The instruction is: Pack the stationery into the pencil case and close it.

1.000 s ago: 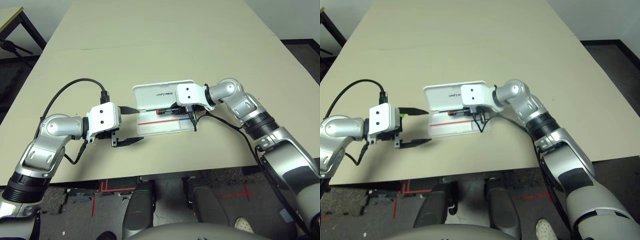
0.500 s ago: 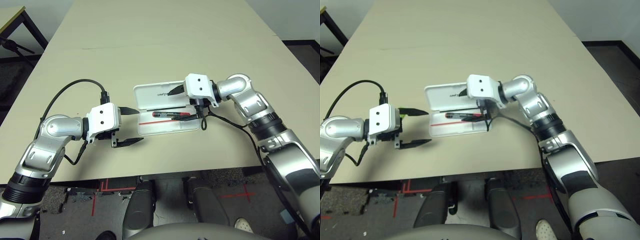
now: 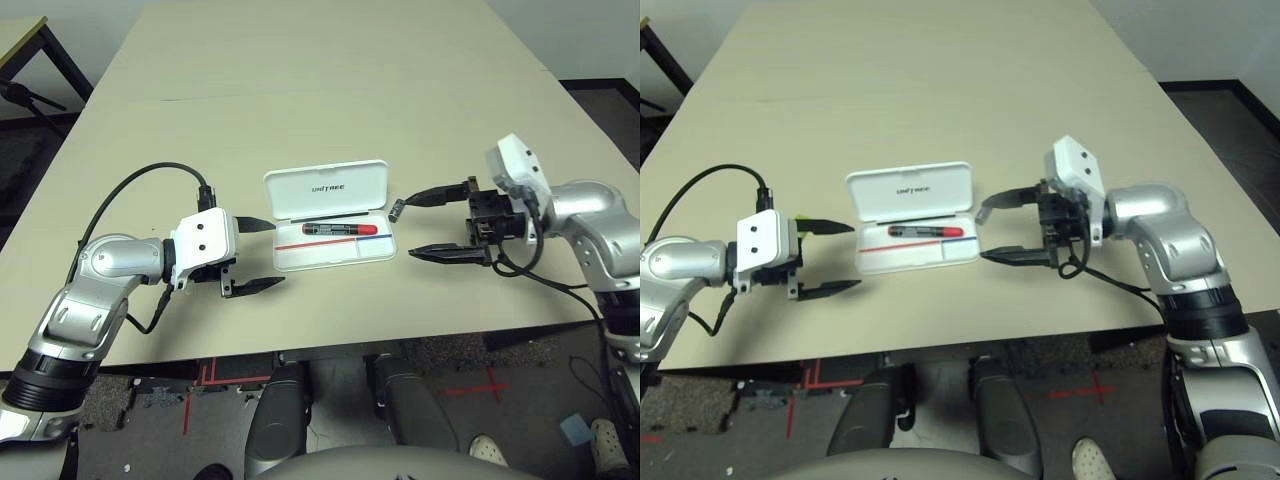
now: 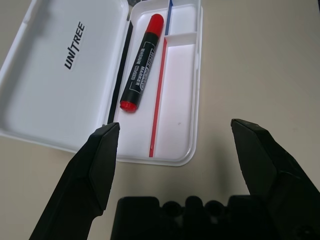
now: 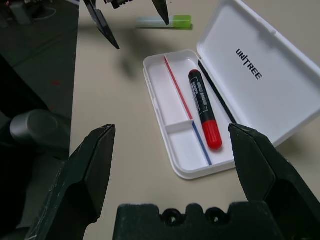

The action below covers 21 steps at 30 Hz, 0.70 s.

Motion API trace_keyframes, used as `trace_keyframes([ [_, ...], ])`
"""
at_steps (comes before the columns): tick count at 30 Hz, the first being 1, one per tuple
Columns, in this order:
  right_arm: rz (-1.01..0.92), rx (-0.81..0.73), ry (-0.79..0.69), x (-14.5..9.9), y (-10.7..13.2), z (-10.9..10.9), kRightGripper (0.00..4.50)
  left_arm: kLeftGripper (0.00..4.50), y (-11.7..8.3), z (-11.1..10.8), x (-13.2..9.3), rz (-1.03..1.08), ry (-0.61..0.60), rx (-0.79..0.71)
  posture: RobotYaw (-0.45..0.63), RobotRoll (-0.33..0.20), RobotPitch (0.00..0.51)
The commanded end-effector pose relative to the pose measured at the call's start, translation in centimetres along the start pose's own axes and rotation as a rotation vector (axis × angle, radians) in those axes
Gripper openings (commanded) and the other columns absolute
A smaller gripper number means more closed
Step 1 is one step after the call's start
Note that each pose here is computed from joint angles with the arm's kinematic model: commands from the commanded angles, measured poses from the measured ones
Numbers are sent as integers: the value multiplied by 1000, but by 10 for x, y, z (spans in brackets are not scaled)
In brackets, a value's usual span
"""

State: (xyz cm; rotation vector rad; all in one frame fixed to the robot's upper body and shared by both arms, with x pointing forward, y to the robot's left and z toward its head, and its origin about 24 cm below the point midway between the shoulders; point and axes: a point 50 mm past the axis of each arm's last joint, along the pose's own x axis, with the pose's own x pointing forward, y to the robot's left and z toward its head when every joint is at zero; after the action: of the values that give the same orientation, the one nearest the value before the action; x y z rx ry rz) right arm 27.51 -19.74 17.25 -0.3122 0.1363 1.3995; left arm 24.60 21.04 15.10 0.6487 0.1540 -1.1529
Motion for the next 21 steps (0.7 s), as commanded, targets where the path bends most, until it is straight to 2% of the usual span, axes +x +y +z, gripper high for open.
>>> trace_keyframes([
  [1,-11,-3,-3,-3,4,2,4480,4500,0,-6,-3,20,10,-28,28,0,154],
  [5,-14,6,4,-4,5,0,4480,4500,5,-9,-10,123,32,-90,29,0,160],
  [11,-22,7,10,-3,5,-2,4480,4500,21,-30,-33,418,254,-317,37,0,167],
  [14,-23,8,11,-3,5,-4,4480,4500,23,-35,-40,474,331,-434,37,0,167],
  [21,-29,0,15,0,2,-4,4480,4500,33,-34,-40,558,371,-683,42,0,171],
])
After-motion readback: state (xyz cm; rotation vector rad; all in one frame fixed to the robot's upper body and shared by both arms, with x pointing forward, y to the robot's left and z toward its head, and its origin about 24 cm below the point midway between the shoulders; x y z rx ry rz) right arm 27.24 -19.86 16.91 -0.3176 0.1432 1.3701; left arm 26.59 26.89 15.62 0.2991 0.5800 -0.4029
